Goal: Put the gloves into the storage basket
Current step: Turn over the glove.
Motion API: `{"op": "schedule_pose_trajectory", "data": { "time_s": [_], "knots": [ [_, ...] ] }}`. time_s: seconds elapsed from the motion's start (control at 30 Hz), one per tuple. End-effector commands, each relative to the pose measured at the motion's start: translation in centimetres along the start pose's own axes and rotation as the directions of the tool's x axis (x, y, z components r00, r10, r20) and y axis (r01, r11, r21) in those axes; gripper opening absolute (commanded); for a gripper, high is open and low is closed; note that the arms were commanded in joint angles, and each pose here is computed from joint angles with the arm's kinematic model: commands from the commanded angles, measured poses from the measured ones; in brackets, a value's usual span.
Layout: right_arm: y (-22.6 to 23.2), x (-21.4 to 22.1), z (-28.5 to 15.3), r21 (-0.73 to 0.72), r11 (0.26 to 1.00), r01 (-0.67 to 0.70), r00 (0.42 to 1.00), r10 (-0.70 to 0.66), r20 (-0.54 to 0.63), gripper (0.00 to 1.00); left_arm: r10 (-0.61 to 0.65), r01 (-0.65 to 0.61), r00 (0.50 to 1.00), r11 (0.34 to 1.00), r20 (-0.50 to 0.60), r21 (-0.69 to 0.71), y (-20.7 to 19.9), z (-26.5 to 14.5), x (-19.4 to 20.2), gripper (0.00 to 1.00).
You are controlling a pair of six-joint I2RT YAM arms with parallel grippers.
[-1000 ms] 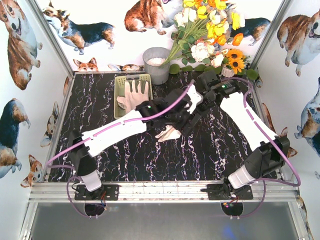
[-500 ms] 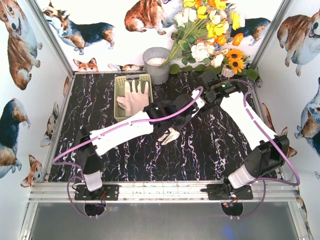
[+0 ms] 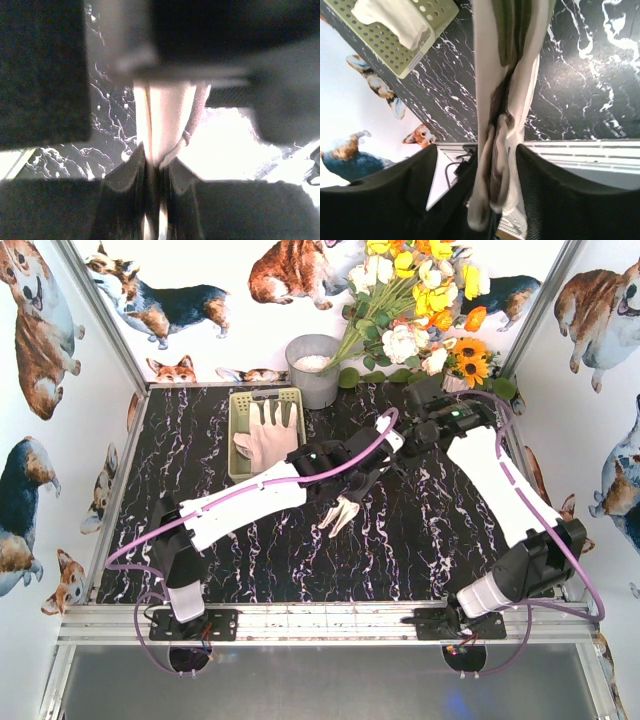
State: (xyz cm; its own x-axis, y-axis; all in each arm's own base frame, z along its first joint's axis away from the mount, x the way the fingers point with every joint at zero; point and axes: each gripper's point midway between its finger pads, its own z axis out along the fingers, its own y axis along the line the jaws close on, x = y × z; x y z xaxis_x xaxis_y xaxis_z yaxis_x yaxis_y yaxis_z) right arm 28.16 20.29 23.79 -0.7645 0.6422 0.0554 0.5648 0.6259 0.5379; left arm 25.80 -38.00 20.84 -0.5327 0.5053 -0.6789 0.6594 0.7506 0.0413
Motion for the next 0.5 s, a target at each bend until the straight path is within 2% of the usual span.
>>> {"op": "schedule_pose_trajectory", "data": {
  "time_s": [0.0,0.03,0.1,0.27,0.4,0.47],
  "knots": [
    [2.6,-1.9,-4.3,-0.151,0.983,0.107,0.988,-0.088,0.125,0.74,-0.100,0.100,0.995,0.995,0.012,0.025,0.8,-1.4,-0.3,0.00],
    [2.6,-2.2,-4.8,-0.161,0.981,0.113,0.986,-0.091,0.138,0.81,-0.116,0.115,0.993,0.993,0.009,0.028,1.0,-1.4,-0.2,0.00],
    [2.6,-3.1,-6.1,-0.178,0.976,0.127,0.980,-0.097,0.172,0.86,-0.146,0.146,0.989,0.989,0.000,0.031,1.4,-1.6,0.0,0.00],
    [2.6,-4.8,-9.1,-0.242,0.949,0.204,0.953,-0.136,0.269,0.88,-0.303,0.301,0.953,0.952,0.029,0.058,3.4,-2.8,-1.3,0.00],
    [3.2,-4.9,-10.6,-0.363,0.879,0.309,0.923,-0.185,0.338,0.88,-0.525,0.506,0.848,0.843,0.072,0.181,5.2,-4.9,-4.2,0.00],
    [3.6,-4.0,-10.5,-0.448,0.829,0.335,0.924,-0.196,0.328,0.89,-0.608,0.574,0.787,0.783,0.104,0.238,6.0,-6.4,-5.7,0.00]
  ]
}}
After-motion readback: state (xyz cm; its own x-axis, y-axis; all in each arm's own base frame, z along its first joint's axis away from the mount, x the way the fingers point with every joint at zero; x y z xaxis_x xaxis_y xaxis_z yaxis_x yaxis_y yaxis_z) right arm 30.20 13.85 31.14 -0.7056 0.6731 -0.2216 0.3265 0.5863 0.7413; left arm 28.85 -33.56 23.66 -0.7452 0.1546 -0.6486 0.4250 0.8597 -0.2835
